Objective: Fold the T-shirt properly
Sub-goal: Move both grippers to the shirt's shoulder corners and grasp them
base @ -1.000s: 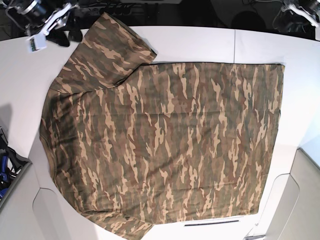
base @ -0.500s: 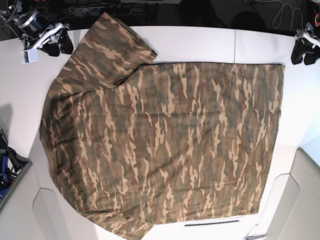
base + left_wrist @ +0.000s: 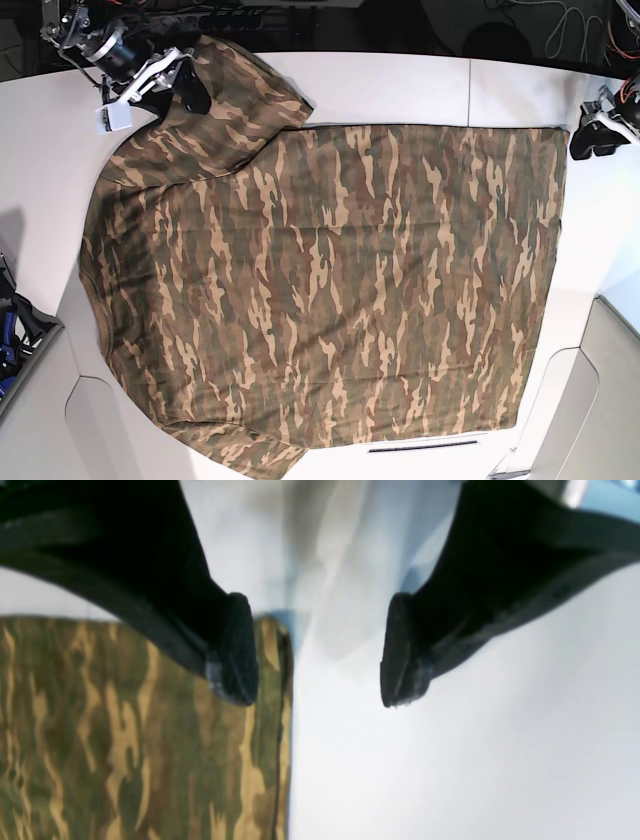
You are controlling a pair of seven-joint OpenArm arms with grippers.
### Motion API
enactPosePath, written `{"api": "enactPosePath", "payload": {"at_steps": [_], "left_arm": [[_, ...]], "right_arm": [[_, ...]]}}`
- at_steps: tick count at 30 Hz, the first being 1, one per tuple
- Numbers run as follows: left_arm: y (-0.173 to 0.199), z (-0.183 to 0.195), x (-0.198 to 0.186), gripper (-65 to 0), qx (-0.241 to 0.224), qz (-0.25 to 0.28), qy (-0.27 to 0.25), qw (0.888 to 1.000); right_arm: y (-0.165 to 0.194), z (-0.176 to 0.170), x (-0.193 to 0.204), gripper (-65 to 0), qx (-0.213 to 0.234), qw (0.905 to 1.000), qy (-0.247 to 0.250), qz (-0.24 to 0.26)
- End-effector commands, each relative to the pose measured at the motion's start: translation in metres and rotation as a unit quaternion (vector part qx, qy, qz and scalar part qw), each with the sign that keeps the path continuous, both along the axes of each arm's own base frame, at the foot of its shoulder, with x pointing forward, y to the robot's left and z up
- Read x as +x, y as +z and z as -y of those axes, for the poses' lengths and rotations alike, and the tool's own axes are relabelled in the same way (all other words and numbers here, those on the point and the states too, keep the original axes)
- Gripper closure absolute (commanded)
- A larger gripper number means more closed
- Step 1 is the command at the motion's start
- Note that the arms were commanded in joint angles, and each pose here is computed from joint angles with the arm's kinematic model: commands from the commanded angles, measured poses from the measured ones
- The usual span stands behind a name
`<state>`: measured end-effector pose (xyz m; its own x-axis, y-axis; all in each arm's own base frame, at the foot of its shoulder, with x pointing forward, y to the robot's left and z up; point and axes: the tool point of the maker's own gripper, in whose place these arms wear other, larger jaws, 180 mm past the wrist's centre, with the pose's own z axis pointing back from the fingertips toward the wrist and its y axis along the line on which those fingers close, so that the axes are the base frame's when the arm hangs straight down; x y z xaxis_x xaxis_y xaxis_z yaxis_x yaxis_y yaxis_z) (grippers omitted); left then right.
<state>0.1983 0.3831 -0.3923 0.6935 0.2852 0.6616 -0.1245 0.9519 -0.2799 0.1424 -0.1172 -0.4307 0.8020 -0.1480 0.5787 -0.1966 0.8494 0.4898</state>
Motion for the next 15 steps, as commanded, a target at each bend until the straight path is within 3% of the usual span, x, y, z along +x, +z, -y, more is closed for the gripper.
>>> {"api": "enactPosePath", "payload": {"at_steps": [1,15], "left_arm": [[0.013,-0.004,0.014,-41.3,0.006,0.023,-0.007,1.0],[-0.03,0.047,0.007,-41.0,-0.026,-0.035,-0.073,0.996]], "right_arm": [[-0.005,0.0,-0.008,-30.6,-0.011,0.9998,0.008,-0.015],[-0.005,-0.002,-0.006,-30.3,-0.01,0.9999,0.005,-0.011]]}}
